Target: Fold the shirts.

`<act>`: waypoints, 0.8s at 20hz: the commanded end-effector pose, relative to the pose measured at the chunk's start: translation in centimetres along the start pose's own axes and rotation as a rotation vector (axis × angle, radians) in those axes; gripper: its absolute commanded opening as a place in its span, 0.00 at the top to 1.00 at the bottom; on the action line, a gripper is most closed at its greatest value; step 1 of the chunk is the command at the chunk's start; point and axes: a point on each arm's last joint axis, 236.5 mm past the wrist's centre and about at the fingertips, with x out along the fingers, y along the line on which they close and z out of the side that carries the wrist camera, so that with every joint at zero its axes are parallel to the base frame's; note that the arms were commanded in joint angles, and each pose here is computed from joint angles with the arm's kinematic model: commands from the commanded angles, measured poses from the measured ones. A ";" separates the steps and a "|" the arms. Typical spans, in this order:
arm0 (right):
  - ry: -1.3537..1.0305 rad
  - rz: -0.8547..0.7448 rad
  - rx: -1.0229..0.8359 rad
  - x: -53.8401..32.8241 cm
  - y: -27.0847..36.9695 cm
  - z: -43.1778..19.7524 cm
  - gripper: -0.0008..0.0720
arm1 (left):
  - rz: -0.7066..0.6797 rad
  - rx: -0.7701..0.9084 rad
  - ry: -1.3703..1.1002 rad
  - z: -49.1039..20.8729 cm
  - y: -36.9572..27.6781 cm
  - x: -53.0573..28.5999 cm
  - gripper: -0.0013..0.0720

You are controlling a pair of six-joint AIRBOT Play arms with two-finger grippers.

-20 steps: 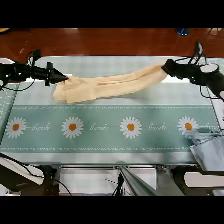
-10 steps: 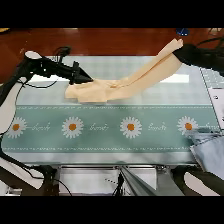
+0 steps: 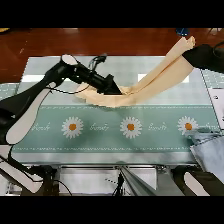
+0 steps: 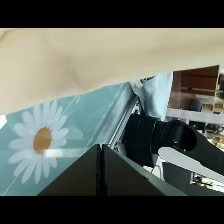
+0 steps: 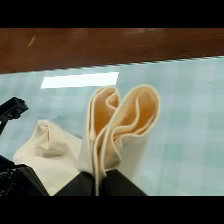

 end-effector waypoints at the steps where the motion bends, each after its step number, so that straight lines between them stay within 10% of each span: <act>1: 0.039 0.008 0.012 -0.9 0.8 -1.1 0.94 | 0.037 0.018 -0.057 0.7 -1.4 4.7 0.94; 16: 0.030 -0.046 -0.032 -6.4 2.8 -2.5 0.94 | 0.017 -0.070 -0.176 2.1 -1.6 12.0 0.95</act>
